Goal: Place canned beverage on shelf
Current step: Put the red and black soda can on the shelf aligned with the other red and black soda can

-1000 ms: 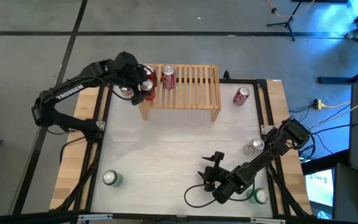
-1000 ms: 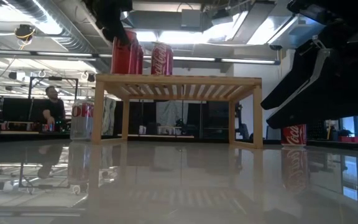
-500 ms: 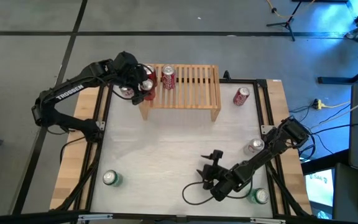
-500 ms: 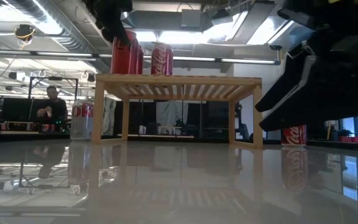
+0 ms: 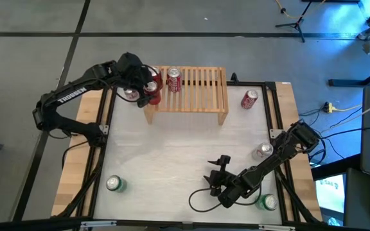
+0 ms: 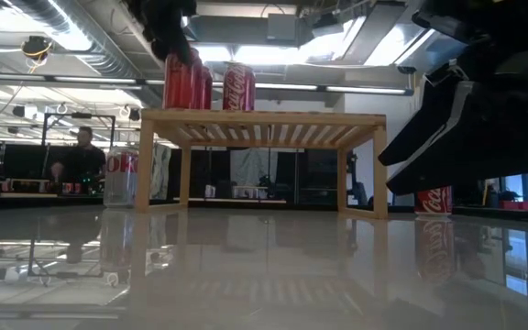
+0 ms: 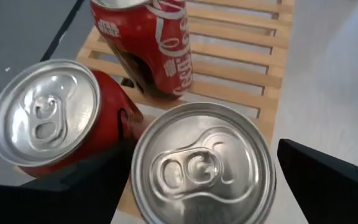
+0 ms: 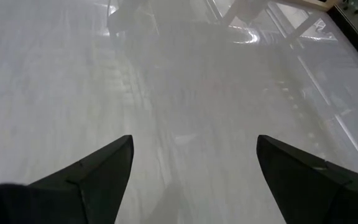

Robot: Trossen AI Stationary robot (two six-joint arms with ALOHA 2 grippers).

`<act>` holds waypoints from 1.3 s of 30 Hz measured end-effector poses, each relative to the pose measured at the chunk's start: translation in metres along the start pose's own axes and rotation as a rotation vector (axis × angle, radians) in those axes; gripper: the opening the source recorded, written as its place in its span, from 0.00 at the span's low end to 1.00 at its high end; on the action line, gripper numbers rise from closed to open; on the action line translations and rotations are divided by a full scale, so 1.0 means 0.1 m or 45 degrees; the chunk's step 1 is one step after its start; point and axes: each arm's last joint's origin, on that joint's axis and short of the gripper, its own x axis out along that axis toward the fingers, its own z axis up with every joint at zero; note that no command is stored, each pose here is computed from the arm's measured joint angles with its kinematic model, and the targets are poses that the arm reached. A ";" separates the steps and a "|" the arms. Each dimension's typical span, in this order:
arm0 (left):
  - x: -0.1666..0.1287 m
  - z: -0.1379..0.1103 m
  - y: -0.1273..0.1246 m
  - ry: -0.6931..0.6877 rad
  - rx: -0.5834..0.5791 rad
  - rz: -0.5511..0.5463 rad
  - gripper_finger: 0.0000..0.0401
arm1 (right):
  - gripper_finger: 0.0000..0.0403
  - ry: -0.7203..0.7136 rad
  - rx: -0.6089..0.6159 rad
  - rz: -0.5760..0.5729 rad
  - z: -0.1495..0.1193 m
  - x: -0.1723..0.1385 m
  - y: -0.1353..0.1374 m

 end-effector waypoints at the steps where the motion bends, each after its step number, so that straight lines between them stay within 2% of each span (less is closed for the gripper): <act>1: -0.03 0.02 0.00 -0.009 -0.003 0.004 0.97 | 0.84 0.000 0.000 0.000 0.00 0.00 0.00; 8: -0.27 0.17 0.01 -0.095 -0.058 0.020 0.96 | 0.84 -0.011 0.008 0.020 0.02 0.00 0.01; 12: -0.46 0.27 -0.04 -0.142 -0.036 0.003 0.97 | 0.84 0.034 -0.032 0.040 0.03 -0.04 -0.02; 14: -0.60 0.31 -0.06 -0.179 -0.023 -0.004 0.97 | 0.84 0.049 -0.033 0.040 0.12 -0.13 -0.08; 19: -1.02 0.32 -0.16 -0.334 -0.011 -0.006 0.96 | 0.84 0.048 -0.009 -0.006 0.39 -0.48 -0.40; 24: -1.28 0.12 -0.28 -0.413 -0.039 -0.046 0.96 | 0.84 0.082 0.145 -0.096 0.61 -0.82 -0.98; 30: -1.24 -0.15 -0.38 -0.446 -0.106 -0.100 0.96 | 0.84 0.174 0.451 -0.288 0.61 -1.03 -1.76; 32: -1.17 -0.22 -0.40 -0.450 -0.126 -0.117 0.96 | 0.84 0.172 0.555 -0.300 0.64 -1.06 -1.95; 36: -0.94 -0.32 -0.46 -0.472 -0.112 -0.144 0.96 | 0.84 0.223 0.626 -0.260 0.66 -1.06 -2.19; 39: -0.78 -0.29 -0.48 -0.561 -0.070 -0.140 0.96 | 0.84 0.282 0.707 -0.229 0.68 -0.98 -2.28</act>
